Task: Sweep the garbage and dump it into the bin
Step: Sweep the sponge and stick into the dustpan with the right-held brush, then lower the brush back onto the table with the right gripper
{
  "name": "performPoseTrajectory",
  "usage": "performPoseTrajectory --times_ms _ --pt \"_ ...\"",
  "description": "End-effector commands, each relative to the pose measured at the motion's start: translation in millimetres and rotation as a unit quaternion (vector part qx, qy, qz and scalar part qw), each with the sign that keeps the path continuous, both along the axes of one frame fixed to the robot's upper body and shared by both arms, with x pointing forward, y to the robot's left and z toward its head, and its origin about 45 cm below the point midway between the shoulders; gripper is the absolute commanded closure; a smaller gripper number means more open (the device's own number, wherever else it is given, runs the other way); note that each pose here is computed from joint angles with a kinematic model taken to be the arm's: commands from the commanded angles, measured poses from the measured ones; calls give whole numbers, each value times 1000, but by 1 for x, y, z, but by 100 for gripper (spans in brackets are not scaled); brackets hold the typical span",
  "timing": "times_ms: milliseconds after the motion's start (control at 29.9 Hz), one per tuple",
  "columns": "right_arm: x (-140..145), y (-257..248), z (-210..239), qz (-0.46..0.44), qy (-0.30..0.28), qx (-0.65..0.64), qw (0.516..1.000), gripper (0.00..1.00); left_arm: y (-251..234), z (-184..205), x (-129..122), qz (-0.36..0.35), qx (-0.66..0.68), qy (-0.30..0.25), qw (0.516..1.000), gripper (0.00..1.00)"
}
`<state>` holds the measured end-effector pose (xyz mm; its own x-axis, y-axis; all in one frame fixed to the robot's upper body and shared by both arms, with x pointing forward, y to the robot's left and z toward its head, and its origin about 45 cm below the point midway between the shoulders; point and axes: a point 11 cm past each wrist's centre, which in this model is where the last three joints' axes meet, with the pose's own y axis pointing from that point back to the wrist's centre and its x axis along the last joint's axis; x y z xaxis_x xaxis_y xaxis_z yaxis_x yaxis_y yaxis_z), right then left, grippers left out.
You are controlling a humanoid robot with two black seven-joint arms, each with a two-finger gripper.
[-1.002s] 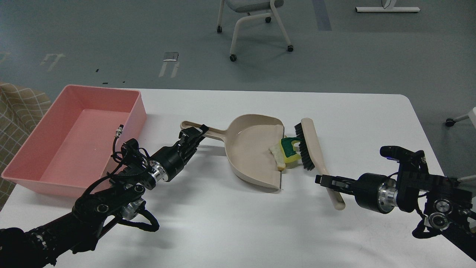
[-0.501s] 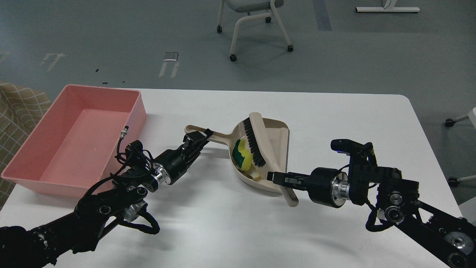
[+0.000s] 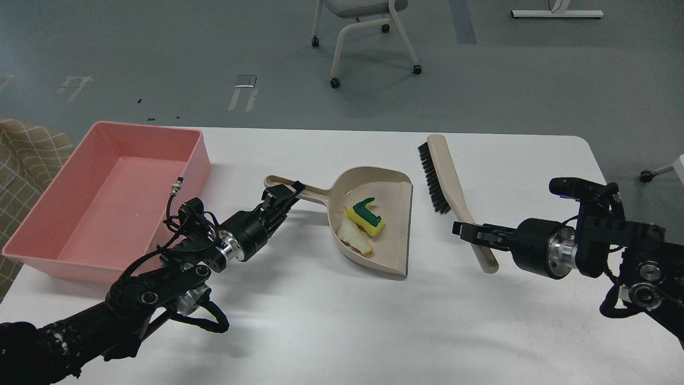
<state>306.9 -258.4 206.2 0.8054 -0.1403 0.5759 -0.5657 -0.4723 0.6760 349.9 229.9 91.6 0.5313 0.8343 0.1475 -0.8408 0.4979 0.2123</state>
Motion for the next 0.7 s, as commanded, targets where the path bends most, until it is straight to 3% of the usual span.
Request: performPoseTrajectory --times_ms 0,401,668 --pt "2 -23 6 -18 -6 -20 1000 100 2 1 1 2 -1 0 1000 86" --pt "-28 -93 -13 -64 43 -101 992 100 11 8 7 15 -3 -7 1000 86" --pt "-45 -123 -19 -81 67 -139 985 100 16 27 25 28 -14 -23 999 86"
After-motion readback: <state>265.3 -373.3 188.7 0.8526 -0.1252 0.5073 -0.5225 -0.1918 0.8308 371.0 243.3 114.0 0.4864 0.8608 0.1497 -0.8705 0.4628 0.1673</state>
